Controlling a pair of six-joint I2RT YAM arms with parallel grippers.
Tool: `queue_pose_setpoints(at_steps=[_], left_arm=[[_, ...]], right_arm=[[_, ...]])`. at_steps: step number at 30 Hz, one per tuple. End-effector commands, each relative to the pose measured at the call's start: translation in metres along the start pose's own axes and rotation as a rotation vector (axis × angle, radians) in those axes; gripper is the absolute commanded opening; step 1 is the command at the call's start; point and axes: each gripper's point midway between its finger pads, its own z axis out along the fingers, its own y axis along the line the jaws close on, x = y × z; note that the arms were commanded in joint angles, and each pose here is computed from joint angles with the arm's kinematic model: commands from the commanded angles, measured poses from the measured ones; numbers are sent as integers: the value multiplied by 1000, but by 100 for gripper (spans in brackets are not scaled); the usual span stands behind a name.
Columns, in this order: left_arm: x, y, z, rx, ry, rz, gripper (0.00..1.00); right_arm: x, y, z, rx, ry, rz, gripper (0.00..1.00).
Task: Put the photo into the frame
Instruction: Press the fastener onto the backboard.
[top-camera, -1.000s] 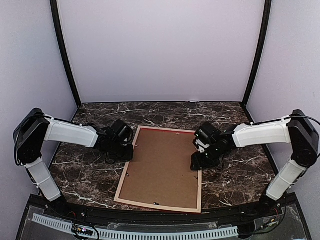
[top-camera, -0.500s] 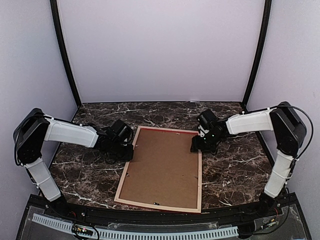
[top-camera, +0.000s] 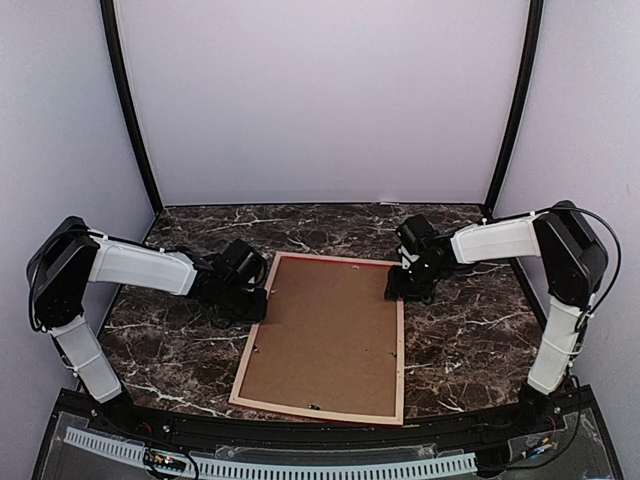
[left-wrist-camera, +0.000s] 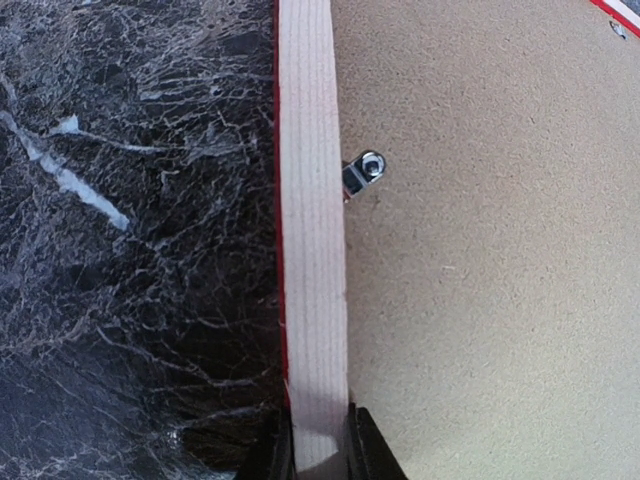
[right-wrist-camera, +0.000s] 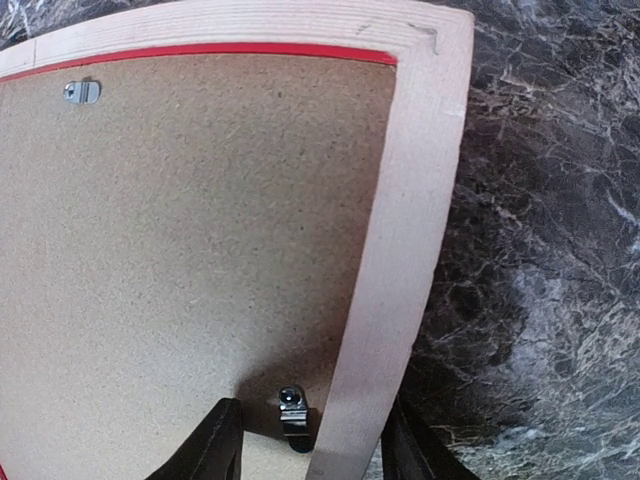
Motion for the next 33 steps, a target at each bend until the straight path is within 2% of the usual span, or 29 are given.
queue_pose_setpoints(at_steps=[1, 16, 28, 33], left_arm=[[13, -4, 1, 18, 46, 14, 12], [16, -2, 1, 14, 52, 17, 13], [17, -2, 2, 16, 57, 19, 12], [19, -2, 2, 17, 60, 18, 12]], right_arm=[[-6, 4, 0, -16, -5, -63, 46], [-7, -9, 12, -27, 24, -78, 34], [-5, -15, 21, -55, 52, -73, 18], [-10, -14, 21, -98, 52, -77, 17]])
